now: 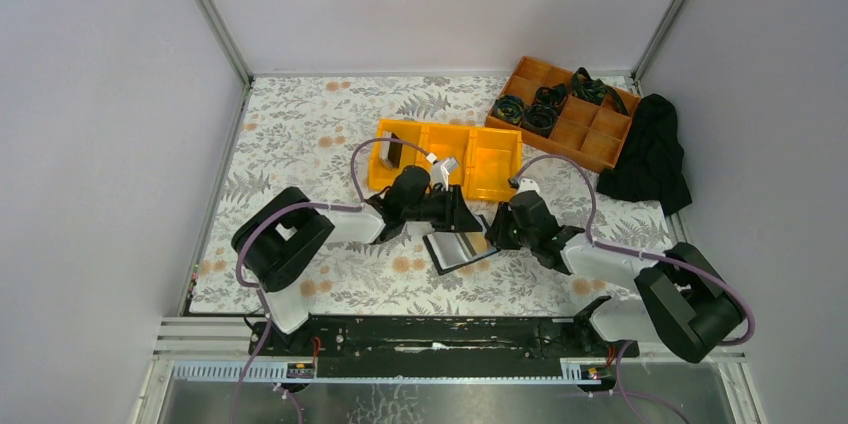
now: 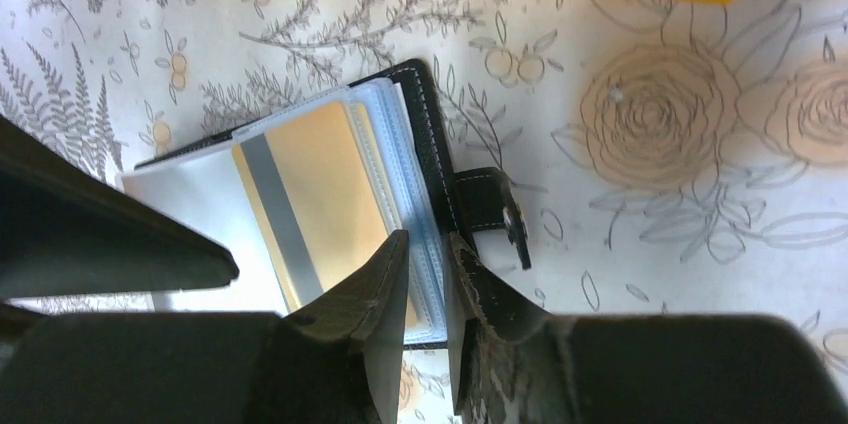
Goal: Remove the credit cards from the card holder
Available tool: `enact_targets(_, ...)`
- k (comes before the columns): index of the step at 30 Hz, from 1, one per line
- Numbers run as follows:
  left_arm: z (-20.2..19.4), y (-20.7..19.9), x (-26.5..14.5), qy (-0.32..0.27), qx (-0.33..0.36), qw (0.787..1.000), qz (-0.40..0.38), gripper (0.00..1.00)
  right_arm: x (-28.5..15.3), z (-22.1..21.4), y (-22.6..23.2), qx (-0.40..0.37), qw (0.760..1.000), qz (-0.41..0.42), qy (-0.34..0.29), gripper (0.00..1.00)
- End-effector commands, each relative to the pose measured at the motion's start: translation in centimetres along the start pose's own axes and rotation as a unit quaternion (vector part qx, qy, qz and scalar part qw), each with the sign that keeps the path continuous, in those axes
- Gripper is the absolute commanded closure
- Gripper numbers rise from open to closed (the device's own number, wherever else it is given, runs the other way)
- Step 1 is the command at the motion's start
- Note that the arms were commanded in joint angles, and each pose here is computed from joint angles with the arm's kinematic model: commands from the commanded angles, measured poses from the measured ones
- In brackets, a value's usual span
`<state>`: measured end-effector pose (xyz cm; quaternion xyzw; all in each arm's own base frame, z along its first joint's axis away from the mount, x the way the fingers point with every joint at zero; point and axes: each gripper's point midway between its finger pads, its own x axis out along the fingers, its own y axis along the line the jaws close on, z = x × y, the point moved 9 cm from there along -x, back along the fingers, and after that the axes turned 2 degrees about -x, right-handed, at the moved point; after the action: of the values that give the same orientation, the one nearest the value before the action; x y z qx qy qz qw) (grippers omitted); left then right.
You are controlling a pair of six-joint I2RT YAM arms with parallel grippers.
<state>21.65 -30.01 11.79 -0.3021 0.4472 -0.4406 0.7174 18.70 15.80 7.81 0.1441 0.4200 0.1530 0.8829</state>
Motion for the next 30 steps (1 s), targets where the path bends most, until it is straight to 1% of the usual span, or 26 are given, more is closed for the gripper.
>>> enact_targets(1, 0.1, 0.1, -0.5, -0.015, 0.012, 1.000, 0.006, 0.59, -1.6, -2.7, -1.2, 0.001, 0.998, -0.021, 0.064, 0.73)
enact_targets(5, -0.2, 0.0, -0.7, -0.017, 0.004, 1.000, -0.002, 0.59, -2.2, -2.6, -1.1, 0.000, 0.998, -0.019, 0.057, 0.73)
enact_targets(7, -0.5, 0.0, -1.0, -0.023, -0.010, 1.000, -0.009, 0.57, -2.4, -2.1, -0.7, 0.002, 0.999, -0.010, 0.053, 0.73)
enact_targets(11, -1.4, 0.2, -1.7, -0.030, -0.026, 0.999, -0.015, 0.52, -3.4, -0.9, 0.2, 0.002, 0.999, 0.012, 0.035, 0.73)
enact_targets(16, -2.0, 0.2, -2.1, -0.033, -0.041, 0.998, -0.024, 0.51, -4.2, 1.0, 1.0, -0.020, 1.000, 0.010, 0.011, 0.72)
enact_targets(21, -2.5, 0.1, -1.9, -0.036, -0.057, 0.997, -0.029, 0.51, -3.2, 1.5, 1.0, -0.037, 0.999, -0.002, 0.015, 0.72)
enact_targets(26, -2.8, 0.6, -1.4, -0.043, -0.079, 0.995, -0.030, 0.51, -2.1, 1.0, 0.5, -0.040, 0.999, -0.011, 0.025, 0.72)
enact_targets(30, -3.3, 1.3, -0.9, -0.041, -0.096, 0.995, -0.001, 0.51, -1.7, 0.5, 0.1, -0.037, 0.999, -0.015, 0.030, 0.72)
